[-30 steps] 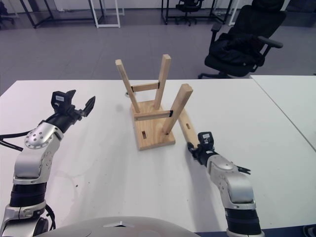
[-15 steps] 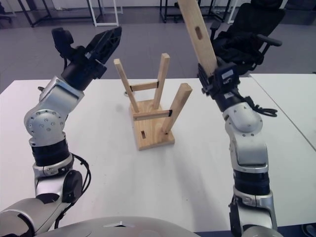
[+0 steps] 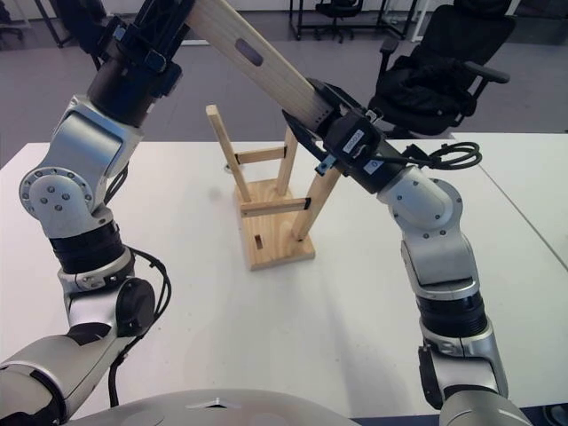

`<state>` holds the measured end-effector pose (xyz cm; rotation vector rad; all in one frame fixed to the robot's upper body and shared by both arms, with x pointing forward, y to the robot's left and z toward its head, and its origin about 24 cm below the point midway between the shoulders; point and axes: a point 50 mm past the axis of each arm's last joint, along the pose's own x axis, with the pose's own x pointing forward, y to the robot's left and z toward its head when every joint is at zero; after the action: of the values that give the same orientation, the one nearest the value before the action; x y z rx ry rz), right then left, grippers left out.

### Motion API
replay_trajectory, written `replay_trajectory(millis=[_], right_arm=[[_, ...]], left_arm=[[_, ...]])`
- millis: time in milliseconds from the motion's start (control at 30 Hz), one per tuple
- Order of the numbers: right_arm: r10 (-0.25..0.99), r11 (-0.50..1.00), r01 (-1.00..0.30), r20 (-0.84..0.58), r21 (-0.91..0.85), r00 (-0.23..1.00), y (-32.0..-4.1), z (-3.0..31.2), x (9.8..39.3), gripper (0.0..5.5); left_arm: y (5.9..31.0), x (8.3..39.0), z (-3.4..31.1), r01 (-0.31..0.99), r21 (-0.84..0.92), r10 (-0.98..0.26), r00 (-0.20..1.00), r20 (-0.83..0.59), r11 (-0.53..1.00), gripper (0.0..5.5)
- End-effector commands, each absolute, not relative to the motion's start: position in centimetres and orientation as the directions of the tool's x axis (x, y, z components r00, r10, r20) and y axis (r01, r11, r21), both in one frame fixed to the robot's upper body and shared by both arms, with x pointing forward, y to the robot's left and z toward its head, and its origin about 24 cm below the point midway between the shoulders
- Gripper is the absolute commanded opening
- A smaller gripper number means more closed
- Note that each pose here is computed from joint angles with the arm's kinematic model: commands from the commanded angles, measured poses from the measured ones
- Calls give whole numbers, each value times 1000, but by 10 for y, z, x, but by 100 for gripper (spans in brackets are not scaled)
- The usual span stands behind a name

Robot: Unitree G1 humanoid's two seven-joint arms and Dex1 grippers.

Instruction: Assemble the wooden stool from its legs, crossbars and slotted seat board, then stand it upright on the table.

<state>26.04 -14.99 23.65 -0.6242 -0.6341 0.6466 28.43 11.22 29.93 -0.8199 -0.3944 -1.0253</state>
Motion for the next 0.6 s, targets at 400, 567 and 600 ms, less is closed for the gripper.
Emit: replay_trajectory(millis=[400,567,600], right_arm=[[750,628,-504,288,-592,596,-150,233,249,257],[729,653,-483,312,-583,609,-151,235,249,359],[704,682,-459,341,-570,623,-154,239,250,388]], left_arm=[[110,274,289,899,-354,-650,432,626,256,103],[160,282,293,807,-346,-510,576,639,479,103],[176,280,292,778,-353,-463,603,649,519,103]])
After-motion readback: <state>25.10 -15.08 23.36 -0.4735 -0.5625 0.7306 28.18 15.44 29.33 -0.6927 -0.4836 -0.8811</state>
